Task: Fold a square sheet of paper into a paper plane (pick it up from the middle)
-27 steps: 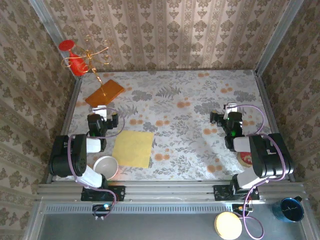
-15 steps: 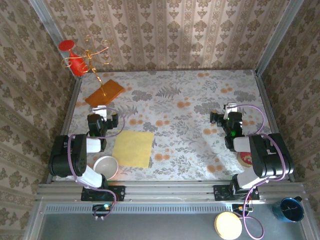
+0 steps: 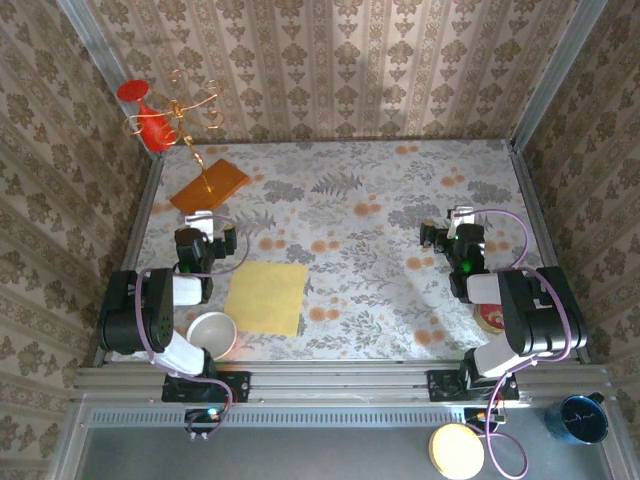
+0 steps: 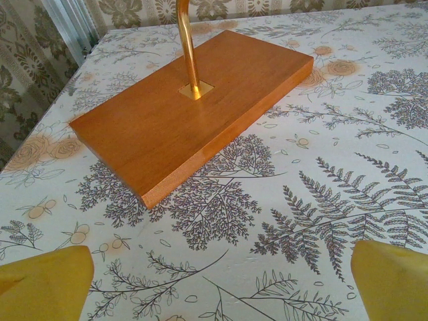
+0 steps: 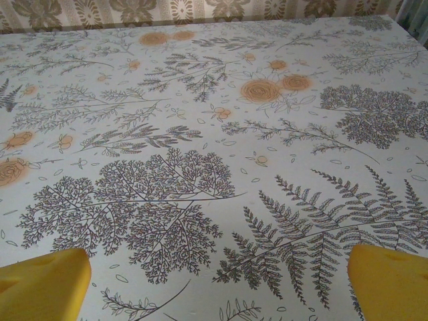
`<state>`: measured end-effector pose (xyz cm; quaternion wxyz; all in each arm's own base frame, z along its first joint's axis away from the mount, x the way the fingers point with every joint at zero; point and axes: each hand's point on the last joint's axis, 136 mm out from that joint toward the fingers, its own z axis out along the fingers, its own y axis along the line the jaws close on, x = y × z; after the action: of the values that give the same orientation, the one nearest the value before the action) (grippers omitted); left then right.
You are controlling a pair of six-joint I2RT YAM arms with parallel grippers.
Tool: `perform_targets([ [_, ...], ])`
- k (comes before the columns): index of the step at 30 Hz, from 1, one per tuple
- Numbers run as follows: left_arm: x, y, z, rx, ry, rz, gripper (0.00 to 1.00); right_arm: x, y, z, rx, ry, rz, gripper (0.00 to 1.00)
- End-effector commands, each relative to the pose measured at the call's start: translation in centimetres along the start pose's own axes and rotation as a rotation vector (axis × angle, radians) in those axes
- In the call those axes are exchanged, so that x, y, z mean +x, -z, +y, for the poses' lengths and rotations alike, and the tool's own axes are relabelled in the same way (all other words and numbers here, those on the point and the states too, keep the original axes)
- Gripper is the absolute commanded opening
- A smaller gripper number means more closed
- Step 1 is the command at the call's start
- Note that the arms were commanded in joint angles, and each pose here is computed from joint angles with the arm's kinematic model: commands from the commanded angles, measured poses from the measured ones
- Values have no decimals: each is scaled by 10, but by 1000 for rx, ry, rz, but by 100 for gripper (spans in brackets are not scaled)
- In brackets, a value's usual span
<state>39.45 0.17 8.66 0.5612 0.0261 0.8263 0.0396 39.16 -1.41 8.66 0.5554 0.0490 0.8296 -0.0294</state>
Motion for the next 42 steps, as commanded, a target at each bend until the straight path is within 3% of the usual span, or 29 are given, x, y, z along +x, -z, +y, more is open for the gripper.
perform_targets([
  [1,-11,-2,1,-13,-8,-33,100,-13,-3,4,-12,5,-36,100],
  [8,-18,3,2,-41,-20,-46,100,-17,0,3,-7,4,-55,100],
  [13,-44,25,16,-105,15,-25,100,-52,22,-5,36,-15,-45,100],
  [17,-67,46,19,-109,122,-21,100,-75,41,-12,67,-157,-35,100],
  [22,-80,72,12,-60,351,60,100,-81,57,1,26,-351,114,100],
  [26,-81,86,-13,79,463,139,100,-75,62,45,-125,-397,259,100],
  [30,-79,93,-40,219,493,175,100,-58,70,110,-250,-255,376,100],
  [35,-74,94,-48,230,470,208,100,-16,87,195,-336,-3,525,100],
  [42,-66,92,-41,187,476,203,100,36,117,289,-413,355,603,100],
])
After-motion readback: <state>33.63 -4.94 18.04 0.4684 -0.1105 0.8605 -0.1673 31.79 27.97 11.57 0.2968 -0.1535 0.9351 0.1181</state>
